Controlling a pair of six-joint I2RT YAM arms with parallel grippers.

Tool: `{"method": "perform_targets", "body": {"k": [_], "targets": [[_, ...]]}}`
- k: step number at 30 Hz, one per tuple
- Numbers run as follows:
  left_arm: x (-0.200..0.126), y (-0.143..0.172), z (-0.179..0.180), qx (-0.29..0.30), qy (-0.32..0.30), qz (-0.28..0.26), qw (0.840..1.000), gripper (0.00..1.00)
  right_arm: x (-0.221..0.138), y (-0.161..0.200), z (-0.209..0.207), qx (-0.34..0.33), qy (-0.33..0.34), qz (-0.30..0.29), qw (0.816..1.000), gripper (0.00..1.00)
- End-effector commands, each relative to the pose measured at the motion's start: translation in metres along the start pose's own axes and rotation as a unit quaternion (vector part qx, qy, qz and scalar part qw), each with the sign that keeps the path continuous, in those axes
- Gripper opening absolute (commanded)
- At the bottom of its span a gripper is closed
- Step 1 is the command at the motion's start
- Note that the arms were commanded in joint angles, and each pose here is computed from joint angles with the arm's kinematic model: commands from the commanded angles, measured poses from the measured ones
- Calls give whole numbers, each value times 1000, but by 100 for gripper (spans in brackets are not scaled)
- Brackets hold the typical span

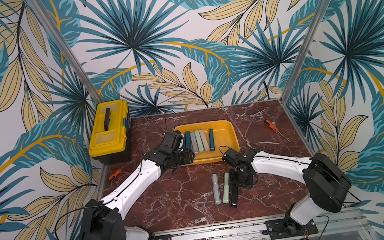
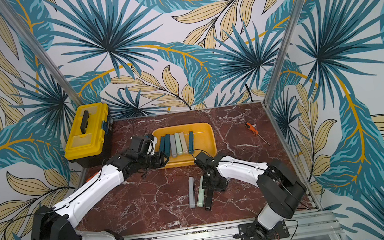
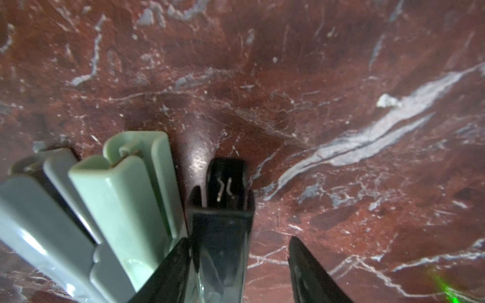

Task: Put the pruning pliers into the storage box
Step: Pick up the pruning pliers from the center of the board.

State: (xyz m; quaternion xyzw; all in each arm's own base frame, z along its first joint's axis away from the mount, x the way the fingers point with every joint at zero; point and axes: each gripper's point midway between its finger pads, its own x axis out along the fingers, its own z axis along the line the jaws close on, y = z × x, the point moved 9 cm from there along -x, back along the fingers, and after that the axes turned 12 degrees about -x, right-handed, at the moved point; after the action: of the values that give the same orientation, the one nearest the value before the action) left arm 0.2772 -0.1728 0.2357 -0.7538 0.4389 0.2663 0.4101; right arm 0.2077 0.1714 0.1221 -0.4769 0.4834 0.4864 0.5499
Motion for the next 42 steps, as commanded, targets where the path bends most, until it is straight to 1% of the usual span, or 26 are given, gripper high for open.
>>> {"method": "perform_targets", "body": {"k": [1, 4, 8, 14, 15, 17, 19, 20, 24, 33, 37, 42], "targets": [[-7, -2, 1, 6, 1, -13, 1000, 51, 12, 2, 0, 2, 7, 15, 1000, 61], [-9, -1, 1, 6, -1, -16, 1000, 51, 18, 1, 1, -3, 14, 23, 1000, 61], [-10, -2, 1, 5, -2, -19, 1000, 51, 27, 4, 1, -2, 20, 42, 999, 59], [-9, -2, 2, 6, -4, -16, 1000, 51, 32, 6, -1, 0, 26, 53, 998, 52], [-9, -1, 2, 6, -3, -15, 1000, 51, 34, 6, 0, -1, 25, 57, 998, 48], [-9, -2, 2, 7, -4, -16, 1000, 51, 36, 5, 1, -3, 23, 62, 998, 34], [-9, -3, 1, 8, -5, -17, 1000, 51, 33, 4, 3, -9, 20, 60, 998, 22], [-9, -3, 2, 7, -5, -17, 1000, 51, 29, 3, 4, -12, 19, 55, 998, 20], [-8, -3, 1, 8, -5, -16, 1000, 51, 3, -5, 6, -32, 31, 32, 998, 19], [-5, -3, 2, 2, -6, -14, 1000, 51, -95, -42, 17, -111, 52, -60, 991, 20], [-5, -2, 3, -1, -8, -16, 1000, 51, -129, -69, 18, -136, 52, -94, 985, 20], [-7, -3, 3, -5, -9, -16, 1000, 51, -148, -119, 18, -163, 47, -131, 977, 20]]}}
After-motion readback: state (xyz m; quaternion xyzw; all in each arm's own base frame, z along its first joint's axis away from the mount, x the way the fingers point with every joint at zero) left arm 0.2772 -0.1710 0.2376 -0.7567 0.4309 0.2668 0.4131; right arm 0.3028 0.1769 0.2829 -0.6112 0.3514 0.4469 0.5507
